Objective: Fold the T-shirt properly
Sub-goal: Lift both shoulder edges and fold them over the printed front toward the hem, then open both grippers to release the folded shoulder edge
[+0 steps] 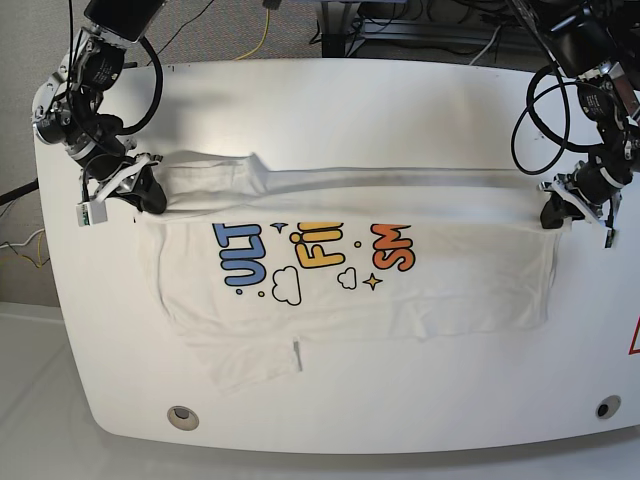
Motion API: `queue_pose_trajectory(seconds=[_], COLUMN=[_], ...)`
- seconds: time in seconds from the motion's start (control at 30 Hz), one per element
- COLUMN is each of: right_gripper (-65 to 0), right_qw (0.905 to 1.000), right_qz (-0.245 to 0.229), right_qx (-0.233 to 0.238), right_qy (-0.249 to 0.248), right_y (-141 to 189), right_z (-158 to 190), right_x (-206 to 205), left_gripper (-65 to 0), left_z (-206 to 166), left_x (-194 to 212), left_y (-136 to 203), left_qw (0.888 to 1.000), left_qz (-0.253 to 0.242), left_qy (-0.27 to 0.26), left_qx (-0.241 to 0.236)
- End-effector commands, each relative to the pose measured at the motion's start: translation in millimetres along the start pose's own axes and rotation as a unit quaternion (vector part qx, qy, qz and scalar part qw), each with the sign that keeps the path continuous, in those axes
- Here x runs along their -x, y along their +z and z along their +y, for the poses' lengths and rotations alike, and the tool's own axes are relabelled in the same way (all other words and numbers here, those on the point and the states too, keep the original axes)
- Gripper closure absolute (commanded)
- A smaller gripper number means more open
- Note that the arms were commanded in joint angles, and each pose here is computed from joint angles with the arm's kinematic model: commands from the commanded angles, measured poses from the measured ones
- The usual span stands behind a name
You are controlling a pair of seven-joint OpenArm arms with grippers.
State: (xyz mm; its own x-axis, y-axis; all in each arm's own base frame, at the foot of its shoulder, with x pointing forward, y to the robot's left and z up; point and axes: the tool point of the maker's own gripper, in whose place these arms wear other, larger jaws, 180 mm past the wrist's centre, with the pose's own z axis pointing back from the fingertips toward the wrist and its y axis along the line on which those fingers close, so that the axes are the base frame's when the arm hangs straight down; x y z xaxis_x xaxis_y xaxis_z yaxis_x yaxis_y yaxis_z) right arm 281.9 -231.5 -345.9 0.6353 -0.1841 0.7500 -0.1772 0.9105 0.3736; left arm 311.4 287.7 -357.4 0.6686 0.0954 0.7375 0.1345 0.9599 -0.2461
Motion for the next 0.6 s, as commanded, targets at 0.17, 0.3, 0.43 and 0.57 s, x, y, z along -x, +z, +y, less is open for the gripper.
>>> queue_pose_trajectory(seconds=[0.17, 0.3, 0.43, 0.57], right_gripper=[-13.6, -21.5, -33.6, -39.2], right_qw=[0.9992, 0.9991, 0.9992, 0.9991], right_qz=[-0.035, -0.038, -0.029, -0.014], right_qx=[-0.002, -0.002, 0.008, 0.025], right_qy=[0.018, 0.020, 0.024, 0.032], right_y=[3, 3, 2, 2], right_z=[0, 0, -3, -9], right_x=[-26, -29, -26, -20], left_gripper=[-2.6, -3.0, -3.2, -7.7], left_z=[16, 19, 20, 22], left_x=[-2, -1, -2, -1], left_y=[-4, -4, -5, -5], left_qw=[1.000, 1.000, 0.999, 0.999], left_qz=[0.002, 0.003, -0.001, 0.000], left_qy=[-0.011, -0.014, -0.019, -0.020], left_qx=[-0.018, -0.025, -0.029, -0.033])
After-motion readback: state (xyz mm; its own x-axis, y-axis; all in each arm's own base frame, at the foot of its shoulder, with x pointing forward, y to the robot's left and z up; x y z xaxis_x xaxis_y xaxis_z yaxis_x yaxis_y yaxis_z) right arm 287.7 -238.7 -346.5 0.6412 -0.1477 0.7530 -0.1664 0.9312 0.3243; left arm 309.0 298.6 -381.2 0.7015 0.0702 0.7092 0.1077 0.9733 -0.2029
